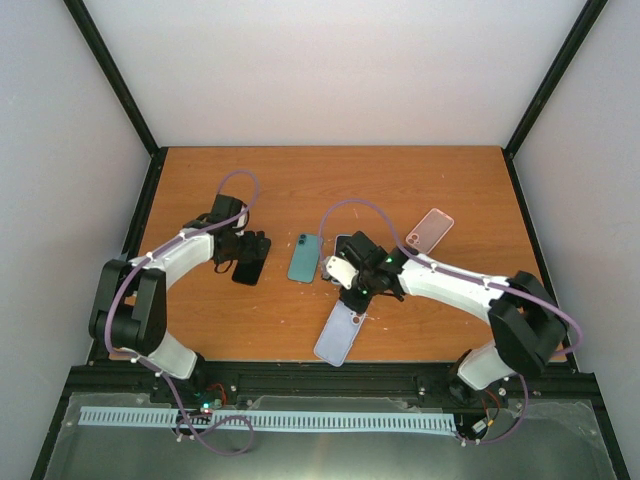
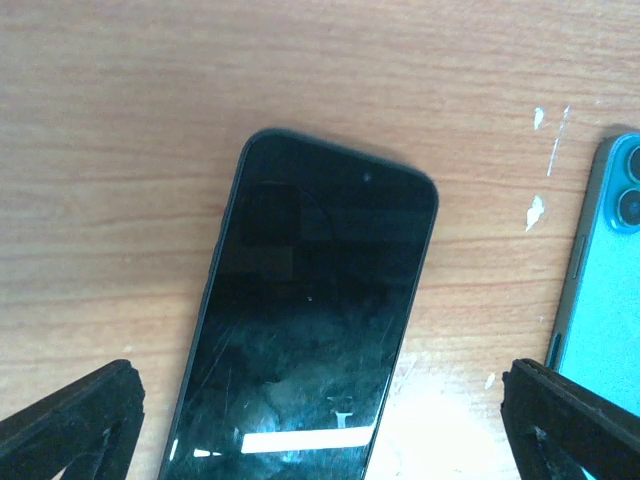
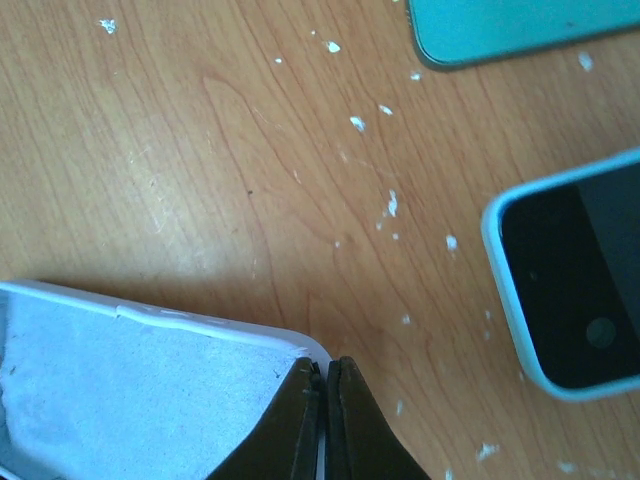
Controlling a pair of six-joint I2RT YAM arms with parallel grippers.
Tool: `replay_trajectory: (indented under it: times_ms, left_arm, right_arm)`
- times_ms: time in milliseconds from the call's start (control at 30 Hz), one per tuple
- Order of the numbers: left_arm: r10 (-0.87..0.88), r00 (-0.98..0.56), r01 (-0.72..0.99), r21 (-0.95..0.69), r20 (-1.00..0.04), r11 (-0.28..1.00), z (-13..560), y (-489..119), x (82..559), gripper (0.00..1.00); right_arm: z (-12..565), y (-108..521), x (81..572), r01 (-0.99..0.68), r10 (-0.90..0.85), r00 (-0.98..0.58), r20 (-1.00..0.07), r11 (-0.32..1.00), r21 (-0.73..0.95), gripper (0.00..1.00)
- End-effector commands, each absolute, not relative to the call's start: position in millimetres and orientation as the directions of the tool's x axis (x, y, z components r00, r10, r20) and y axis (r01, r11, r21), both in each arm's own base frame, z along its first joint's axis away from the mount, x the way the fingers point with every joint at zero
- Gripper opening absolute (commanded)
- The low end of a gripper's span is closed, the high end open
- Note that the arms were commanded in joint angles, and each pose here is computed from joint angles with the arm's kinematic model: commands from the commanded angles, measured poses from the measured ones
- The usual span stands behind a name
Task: Put the phone into the phone case
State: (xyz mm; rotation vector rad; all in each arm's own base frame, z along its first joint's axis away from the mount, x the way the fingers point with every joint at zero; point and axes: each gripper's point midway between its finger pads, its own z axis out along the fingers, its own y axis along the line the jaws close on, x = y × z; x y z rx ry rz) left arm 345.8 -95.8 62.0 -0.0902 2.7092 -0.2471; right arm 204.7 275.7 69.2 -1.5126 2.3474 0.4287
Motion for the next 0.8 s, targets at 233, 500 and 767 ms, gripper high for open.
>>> replay_trajectory:
  times_ms: [233, 500, 767]
  left_arm:
    - [0.061, -0.920, 0.117, -0.121, -0.388, 0.986, 50, -104, 369, 0.99]
    - [0.113, -0.937, 0.145, -0.074, -0.331, 0.987, 37, -102, 364, 0.96]
    - [0.162, -0.945, 0.177, -0.027, -0.283, 0.984, 18, -103, 360, 0.94]
  right_arm:
    - [98, 315, 255, -0.910, -0.774, -0.313, -0.550, 0.410, -0.061, 0.23]
    - [160, 283, 265, -0.759, -0.524, -0.406, -0.749, 0.649, -0.042, 0.48]
    - [204, 257, 260, -0.670, -0.296, -0.380, -0.877, 0.741, 0.041, 0.49]
